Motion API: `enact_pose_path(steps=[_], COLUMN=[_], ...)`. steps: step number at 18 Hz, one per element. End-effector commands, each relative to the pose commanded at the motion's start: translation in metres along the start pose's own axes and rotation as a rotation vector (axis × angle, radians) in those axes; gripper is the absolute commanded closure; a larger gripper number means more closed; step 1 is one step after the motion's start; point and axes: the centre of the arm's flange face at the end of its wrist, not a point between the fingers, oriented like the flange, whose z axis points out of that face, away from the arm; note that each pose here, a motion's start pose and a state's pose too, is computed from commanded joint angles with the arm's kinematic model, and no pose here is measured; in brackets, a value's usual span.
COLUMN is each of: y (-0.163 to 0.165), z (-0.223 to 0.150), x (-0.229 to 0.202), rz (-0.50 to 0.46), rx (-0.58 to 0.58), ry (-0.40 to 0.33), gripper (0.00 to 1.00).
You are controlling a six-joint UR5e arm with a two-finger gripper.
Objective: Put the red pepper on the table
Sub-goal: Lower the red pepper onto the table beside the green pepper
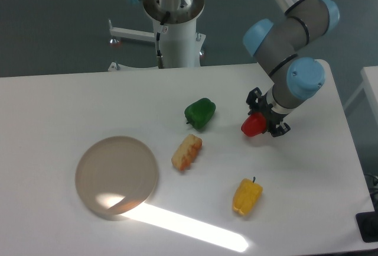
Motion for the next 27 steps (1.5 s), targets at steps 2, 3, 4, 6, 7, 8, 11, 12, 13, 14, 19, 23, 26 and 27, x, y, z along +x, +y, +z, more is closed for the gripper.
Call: enact_pose_path(steps=[2,3,4,6,7,8,11,12,13,14,19,23,26,27], y=[-0.001,-0.001,-0.002,-0.002,-0.003,-0.003,-0.003,-0.004,-0.004,-0.004,-0.004,-0.004,-0.004,-0.004], z=[0.001,0.001,0.002,0.004,0.004,0.005,0.008,0.009,0.009,0.01,0.011,0.012,0.014,0.014], x=[0.0,0.0,0.0,0.0,0.0,0.0,0.0,0.0,0.0,0.0,0.0,-0.001,-0.001,0.0], rz=[0.001,0.0,0.001,-0.011,-0.011,-0.012,-0.019,-0.017,-0.019,-0.019,-0.019,-0.019,-0.017,-0.017], rx=[0.0,0.0,-0.001,-0.001,-0.001,-0.003,-0.004,-0.005,-0.005,-0.005,-0.005,-0.005,-0.005,-0.005], ry=[0.002,0.002,0.003,0.006,0.006,0.008,0.012,0.014,0.014,0.017,0.018,0.02,0.023,0.023], gripper=[0.39,0.39,0.39,0.39,0.39,0.39,0.39,0.39,0.39,0.39,0.38,0.36,0.36,0.36])
